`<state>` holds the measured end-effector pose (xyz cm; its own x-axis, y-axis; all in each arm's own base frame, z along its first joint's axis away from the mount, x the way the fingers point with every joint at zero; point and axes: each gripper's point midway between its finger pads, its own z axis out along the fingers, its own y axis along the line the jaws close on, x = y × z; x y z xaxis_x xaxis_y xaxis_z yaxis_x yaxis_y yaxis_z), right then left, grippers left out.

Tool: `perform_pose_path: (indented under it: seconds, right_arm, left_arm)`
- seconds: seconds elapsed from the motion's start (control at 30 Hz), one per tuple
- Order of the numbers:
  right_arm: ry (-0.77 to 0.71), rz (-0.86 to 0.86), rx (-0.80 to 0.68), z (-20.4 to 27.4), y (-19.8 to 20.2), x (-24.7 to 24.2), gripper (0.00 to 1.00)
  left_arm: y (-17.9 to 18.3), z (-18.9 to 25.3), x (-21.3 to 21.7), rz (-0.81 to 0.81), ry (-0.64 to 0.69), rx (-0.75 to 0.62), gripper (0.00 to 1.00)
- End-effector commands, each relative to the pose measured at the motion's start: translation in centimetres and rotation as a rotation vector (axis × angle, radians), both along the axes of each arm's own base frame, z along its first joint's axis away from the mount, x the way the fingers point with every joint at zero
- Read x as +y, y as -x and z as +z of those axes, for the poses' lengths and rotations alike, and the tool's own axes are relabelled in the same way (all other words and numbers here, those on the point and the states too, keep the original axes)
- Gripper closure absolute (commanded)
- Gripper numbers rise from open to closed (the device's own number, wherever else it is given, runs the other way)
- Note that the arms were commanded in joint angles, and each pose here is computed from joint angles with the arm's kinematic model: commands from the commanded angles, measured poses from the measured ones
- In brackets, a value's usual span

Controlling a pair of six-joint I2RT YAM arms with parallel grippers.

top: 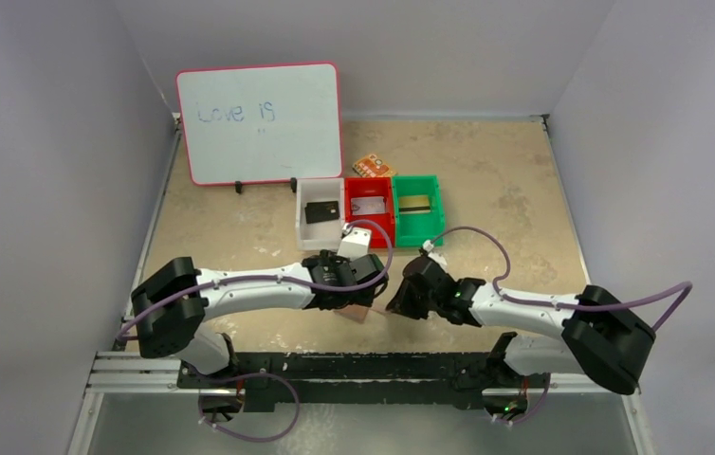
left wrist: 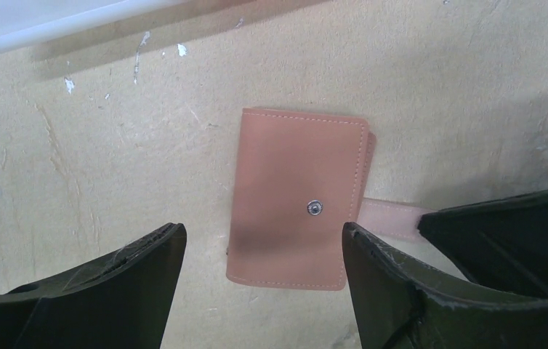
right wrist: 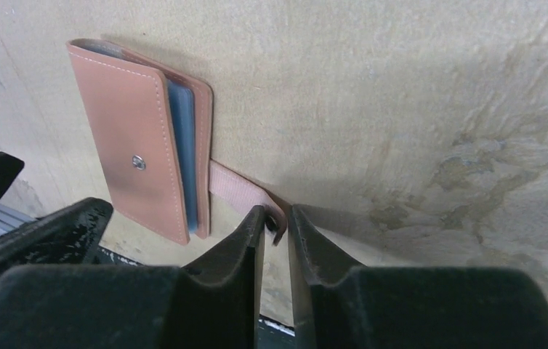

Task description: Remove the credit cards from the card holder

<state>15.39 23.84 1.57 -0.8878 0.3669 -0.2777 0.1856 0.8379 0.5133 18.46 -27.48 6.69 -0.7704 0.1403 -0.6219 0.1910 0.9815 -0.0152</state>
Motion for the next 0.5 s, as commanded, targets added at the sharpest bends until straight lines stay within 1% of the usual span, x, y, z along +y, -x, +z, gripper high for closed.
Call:
perform_pose_path:
  seconds: [0.0,0.07,0.17,0.23,0.4,0.47]
  right_arm:
    - [0.033,-0.049,0.006,-1.0,0.5,-1.9,0.83]
    - [0.007,-0.059,-0.008,-0.7,0.5,-1.9,0.89]
    - [-0.046,-0.079,-0.031,-0.2,0.4,-1.9,0.92]
    - [-0.088,-0.094,-0.04,0.0,0.4,-1.8,0.95]
    - [-0.214,-0.132,-0.013,-0.4,1.1,-1.2,0.96]
    - [-0.221,-0.14,-0.011,-0.4,1.2,-1.4,0.96]
  left_arm:
    - [-0.5,1.7,-1.3,-0.007,0.031,-0.04,0.21]
    - [0.0,1.6,-2.0,-0.04,0.027,-0.035,0.21]
    - [0.7,1.5,-3.0,-0.086,0.008,-0.029,0.21]
    - [1.0,0.8,-3.3,-0.102,-0.031,-0.025,0.21]
    - [0.9,0.0,-3.6,-0.096,-0.117,-0.074,0.21]
    - [0.7,-0.4,-3.6,-0.084,-0.149,-0.089,0.21]
